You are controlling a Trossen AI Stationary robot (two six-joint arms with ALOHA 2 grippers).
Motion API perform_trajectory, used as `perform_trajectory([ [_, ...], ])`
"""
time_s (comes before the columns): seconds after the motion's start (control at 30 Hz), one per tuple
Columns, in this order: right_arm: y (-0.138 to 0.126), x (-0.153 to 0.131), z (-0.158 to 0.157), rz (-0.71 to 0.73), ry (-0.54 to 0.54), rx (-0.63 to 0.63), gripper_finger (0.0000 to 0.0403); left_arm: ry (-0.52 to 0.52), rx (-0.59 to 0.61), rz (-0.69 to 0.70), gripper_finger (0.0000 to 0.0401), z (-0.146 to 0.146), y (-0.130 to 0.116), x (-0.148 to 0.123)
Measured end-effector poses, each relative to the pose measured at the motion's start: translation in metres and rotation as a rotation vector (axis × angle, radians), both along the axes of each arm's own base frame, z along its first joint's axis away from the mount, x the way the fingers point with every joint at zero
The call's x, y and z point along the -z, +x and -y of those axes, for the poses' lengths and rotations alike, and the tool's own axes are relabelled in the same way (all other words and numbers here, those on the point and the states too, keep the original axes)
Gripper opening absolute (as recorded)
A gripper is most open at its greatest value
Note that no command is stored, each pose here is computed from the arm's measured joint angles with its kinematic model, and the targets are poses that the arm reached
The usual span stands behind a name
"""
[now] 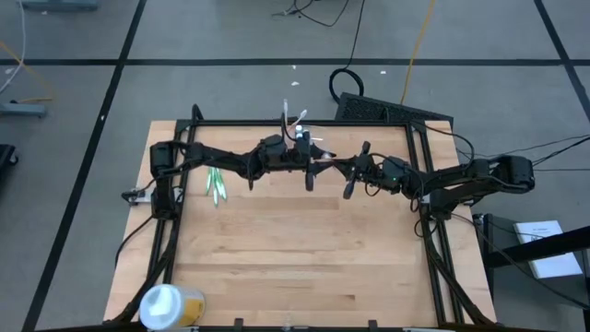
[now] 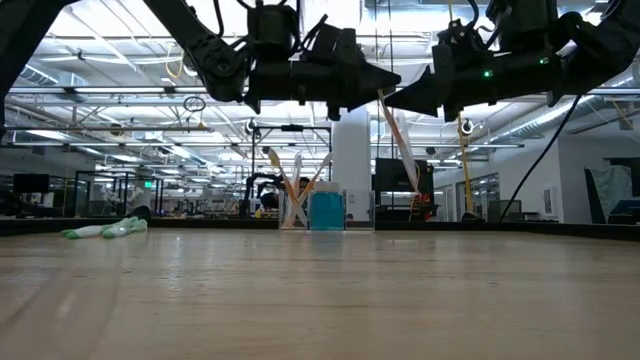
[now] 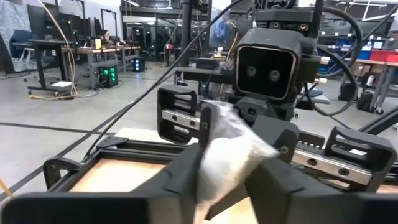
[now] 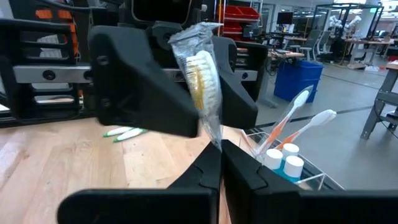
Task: Pick & Place toothbrushing station
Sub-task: Put the orange toothbrush into the transparent organizer
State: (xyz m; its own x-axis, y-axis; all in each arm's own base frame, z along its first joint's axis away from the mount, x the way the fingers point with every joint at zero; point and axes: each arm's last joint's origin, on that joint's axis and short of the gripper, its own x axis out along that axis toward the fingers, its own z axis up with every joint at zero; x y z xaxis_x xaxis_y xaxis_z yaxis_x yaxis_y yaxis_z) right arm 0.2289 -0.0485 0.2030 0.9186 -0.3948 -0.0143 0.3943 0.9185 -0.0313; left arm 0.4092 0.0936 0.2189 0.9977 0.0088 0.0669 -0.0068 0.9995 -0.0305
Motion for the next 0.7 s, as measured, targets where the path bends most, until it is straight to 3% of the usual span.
perform_trajectory([
  [0.27,0.000,0.000,0.000,0.003,0.015,0.001,0.0000,-0.034,-0.009,-0.005,0.0016,-0.015,-0.004,0.001],
  [0.47,0.000,0.003,0.000,-0.037,0.020,0.012,0.0034,-0.062,-0.055,-0.015,0.0034,-0.032,-0.018,-0.020],
  [0.7,-0.001,0.006,0.000,-0.064,0.045,0.013,0.0133,0.074,-0.257,-0.091,0.0015,-0.046,-0.051,-0.063],
])
